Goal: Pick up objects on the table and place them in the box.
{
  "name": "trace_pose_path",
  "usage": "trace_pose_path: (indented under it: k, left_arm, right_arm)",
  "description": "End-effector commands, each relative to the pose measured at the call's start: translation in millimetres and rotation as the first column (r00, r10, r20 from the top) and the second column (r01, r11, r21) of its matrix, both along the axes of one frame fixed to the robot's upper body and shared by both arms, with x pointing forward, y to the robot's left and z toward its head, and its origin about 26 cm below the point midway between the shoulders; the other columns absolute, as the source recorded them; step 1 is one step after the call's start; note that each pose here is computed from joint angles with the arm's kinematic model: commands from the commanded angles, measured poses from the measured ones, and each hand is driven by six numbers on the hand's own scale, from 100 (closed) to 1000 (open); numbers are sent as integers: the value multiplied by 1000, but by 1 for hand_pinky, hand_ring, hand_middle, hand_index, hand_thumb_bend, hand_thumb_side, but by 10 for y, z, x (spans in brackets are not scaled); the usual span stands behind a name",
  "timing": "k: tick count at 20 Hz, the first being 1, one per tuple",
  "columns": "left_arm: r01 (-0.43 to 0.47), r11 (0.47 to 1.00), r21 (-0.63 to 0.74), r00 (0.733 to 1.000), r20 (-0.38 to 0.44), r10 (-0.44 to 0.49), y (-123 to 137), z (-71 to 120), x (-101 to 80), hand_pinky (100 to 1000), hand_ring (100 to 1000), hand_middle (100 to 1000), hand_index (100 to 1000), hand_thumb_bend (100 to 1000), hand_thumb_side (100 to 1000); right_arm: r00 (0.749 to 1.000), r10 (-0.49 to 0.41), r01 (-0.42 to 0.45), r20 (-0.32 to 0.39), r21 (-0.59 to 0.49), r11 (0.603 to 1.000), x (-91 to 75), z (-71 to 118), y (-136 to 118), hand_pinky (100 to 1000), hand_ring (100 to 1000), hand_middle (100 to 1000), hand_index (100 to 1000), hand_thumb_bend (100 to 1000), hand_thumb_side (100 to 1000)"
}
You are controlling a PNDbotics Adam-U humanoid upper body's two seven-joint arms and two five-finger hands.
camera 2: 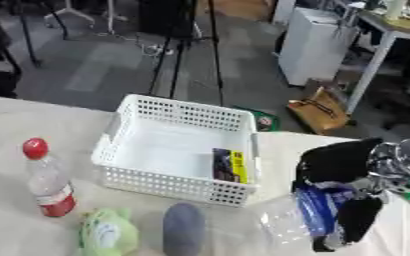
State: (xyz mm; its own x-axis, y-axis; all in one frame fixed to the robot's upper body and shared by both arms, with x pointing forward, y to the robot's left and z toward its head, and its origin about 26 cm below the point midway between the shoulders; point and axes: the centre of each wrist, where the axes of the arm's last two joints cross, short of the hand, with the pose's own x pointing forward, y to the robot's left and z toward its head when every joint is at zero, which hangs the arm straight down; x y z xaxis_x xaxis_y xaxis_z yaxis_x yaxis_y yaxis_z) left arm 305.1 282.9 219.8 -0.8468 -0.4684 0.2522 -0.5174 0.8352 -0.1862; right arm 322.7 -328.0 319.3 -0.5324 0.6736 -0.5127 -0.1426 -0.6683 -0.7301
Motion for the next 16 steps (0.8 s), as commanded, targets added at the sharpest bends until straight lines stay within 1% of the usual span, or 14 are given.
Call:
trace_pose_path:
  k: [1, 3, 8, 11, 12, 16]
  left_arm:
    - [-16, 1000, 26, 1000, 22, 16, 46, 68, -31, 723, 884, 875, 784, 100, 1000]
    - [-18, 1000, 26, 1000, 22, 17, 49, 66, -31, 723, 884, 874, 784, 100, 1000]
    - [-24, 999, 28, 1000, 19, 23, 61, 57, -36, 723, 884, 875, 784, 100, 1000]
    - [-25, 999, 28, 1000, 18, 25, 63, 52, -37, 724, 884, 875, 784, 100, 1000]
    - [-26, 999, 29, 1000, 16, 25, 64, 48, -38, 724, 884, 875, 784, 100, 1000]
    - [-28, 999, 30, 1000, 11, 27, 69, 38, -41, 724, 884, 875, 784, 100, 1000]
  right_arm:
    - [997, -27, 29, 69, -31, 999, -99, 233, -21, 1000, 901, 512, 493, 100, 665]
    - [996, -31, 33, 82, -29, 999, -108, 267, -14, 1000, 899, 506, 488, 100, 670]
    - [981, -50, 52, 190, -9, 999, -150, 504, 30, 1000, 898, 496, 474, 100, 689]
    - [973, -53, 55, 225, -3, 999, -150, 582, 49, 1000, 896, 492, 478, 100, 702]
    - [965, -53, 53, 257, 5, 999, -158, 657, 64, 1000, 896, 493, 478, 100, 707]
    - [938, -50, 42, 342, 31, 999, -108, 874, 130, 1000, 893, 486, 475, 100, 723]
